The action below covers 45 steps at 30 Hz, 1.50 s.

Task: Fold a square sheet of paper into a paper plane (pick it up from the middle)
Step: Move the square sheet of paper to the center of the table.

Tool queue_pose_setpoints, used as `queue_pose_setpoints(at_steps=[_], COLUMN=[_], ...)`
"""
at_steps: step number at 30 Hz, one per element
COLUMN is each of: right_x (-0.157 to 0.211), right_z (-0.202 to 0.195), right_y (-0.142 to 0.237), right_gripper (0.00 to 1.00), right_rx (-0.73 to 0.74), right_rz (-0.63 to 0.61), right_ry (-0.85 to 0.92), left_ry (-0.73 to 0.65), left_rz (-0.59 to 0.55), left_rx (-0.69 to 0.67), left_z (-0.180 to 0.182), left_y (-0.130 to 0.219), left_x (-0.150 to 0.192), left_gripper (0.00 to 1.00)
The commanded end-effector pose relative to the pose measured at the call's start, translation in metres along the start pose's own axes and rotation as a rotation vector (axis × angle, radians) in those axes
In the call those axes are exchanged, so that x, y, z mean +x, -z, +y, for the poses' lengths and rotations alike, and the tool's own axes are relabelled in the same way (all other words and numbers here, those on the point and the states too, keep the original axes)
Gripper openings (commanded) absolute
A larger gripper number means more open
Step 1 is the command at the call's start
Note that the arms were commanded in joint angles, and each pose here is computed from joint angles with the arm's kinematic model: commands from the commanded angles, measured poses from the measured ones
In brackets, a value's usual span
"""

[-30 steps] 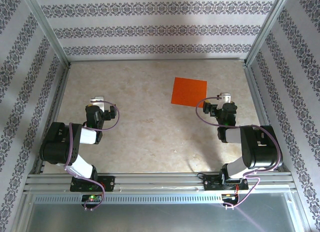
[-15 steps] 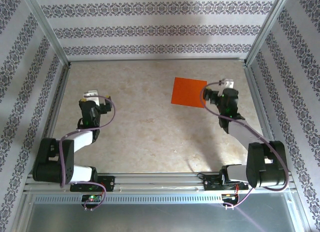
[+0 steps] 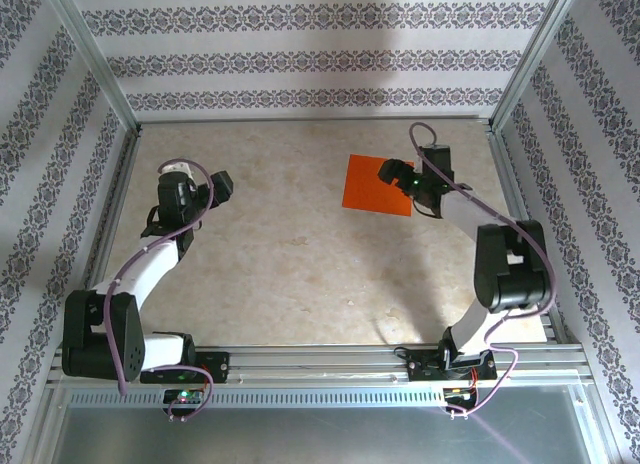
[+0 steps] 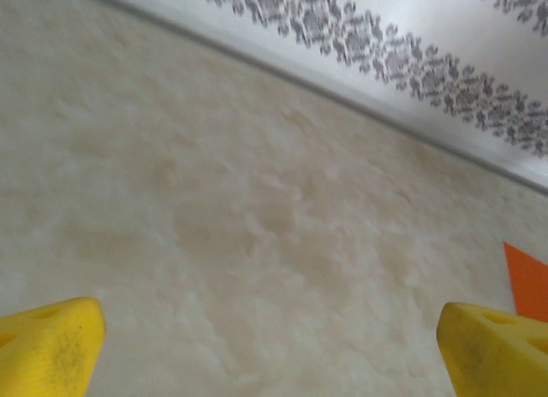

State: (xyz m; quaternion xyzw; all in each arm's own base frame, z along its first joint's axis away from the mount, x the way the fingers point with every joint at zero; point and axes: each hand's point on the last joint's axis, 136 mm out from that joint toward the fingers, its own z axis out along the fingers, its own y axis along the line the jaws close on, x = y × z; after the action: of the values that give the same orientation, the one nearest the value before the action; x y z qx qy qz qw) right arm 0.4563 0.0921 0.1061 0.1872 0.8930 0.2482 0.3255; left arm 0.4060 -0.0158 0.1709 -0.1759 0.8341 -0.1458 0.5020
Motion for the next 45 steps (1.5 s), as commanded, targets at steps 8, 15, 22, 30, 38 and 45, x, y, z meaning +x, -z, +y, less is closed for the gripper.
queue_pose_setpoints(at_steps=[8, 15, 22, 30, 38, 45], right_x=[0.012, 0.02, 0.048, 0.109, 0.196, 0.253], right_z=[0.006, -0.002, -0.007, 0.01, 0.062, 0.113], right_y=[-0.057, -0.083, -0.083, -0.065, -0.044, -0.022], right_gripper=[0.93, 0.93, 0.93, 0.94, 0.95, 0.95], right_rx=[0.123, 0.189, 0.227, 0.224, 0.192, 0.092], right_rz=[0.102, 0.17, 0.255, 0.364, 0.483, 0.598], right_ry=[-0.021, -0.02, -0.045, -0.123, -0.139, -0.203], left_ry=[0.121, 0.125, 0.133, 0.13, 0.135, 0.158], left_rz=[0.183, 0.221, 0.24, 0.273, 0.354, 0.409], left_rx=[0.106, 0.106, 0.12, 0.182, 0.167, 0.159], left_z=[-0.013, -0.012, -0.014, -0.027, -0.029, -0.031], left_y=[-0.009, -0.012, -0.016, -0.017, -0.019, -0.014], left_x=[0.036, 0.043, 0.047, 0.047, 0.051, 0.058], left_gripper=[1.0, 1.0, 1.0, 1.0, 1.0, 1.0])
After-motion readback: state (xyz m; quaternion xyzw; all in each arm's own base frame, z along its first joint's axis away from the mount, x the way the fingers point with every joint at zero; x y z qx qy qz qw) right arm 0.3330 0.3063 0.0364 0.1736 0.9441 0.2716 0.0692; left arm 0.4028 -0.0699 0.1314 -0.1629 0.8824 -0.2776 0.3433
